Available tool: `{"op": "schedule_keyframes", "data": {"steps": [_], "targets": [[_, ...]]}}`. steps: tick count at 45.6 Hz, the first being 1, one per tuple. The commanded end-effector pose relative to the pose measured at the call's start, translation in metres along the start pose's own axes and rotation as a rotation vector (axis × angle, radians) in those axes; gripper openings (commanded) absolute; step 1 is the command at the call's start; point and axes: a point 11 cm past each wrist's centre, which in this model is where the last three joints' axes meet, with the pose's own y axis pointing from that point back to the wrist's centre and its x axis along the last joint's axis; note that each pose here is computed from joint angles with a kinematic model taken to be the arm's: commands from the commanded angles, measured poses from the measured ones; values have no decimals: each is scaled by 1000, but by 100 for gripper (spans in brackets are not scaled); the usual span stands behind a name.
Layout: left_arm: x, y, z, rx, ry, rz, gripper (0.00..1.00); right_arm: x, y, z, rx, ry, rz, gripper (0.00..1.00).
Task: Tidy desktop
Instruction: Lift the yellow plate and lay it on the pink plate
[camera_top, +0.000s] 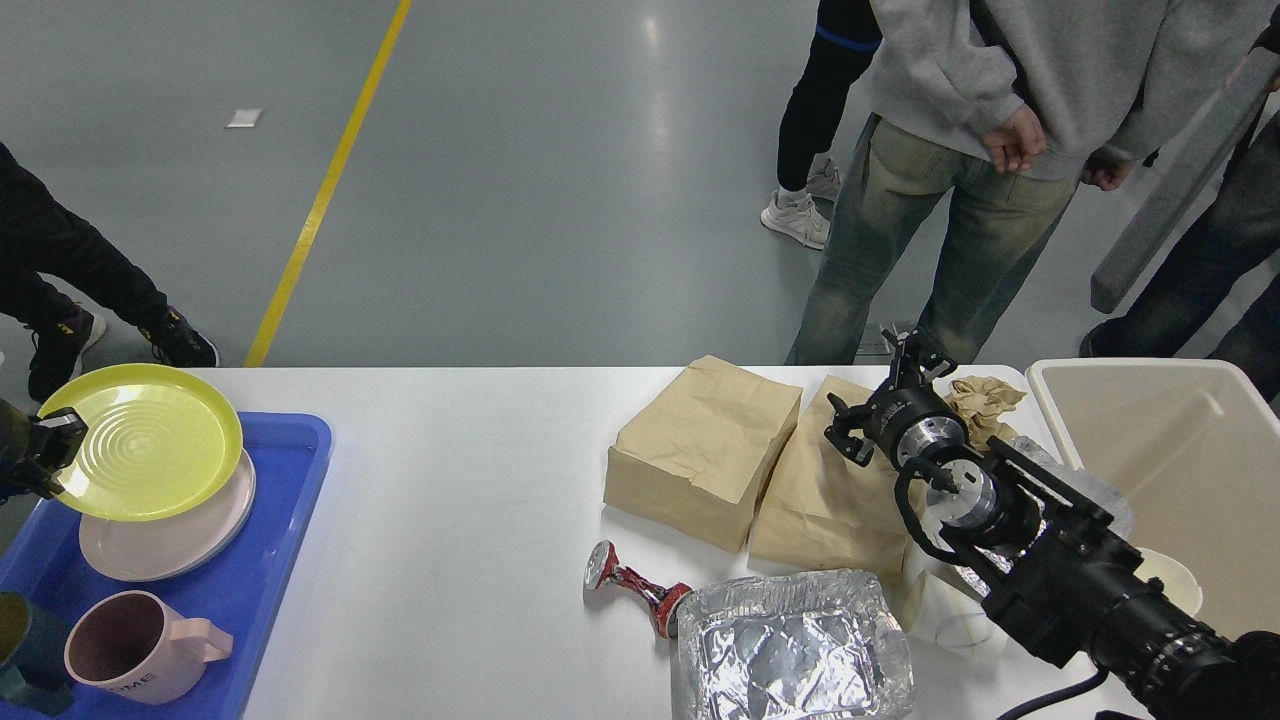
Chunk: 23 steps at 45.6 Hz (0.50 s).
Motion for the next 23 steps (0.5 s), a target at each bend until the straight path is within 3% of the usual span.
{"op": "schedule_keyframes", "data": {"steps": [1, 23], "targets": [[-7, -8, -4, 10, 1, -13, 0, 0, 0, 0, 0, -1, 0, 100], [-27, -23, -4, 24, -17, -56, 1, 1, 0, 0, 0, 0, 2, 100]]}}
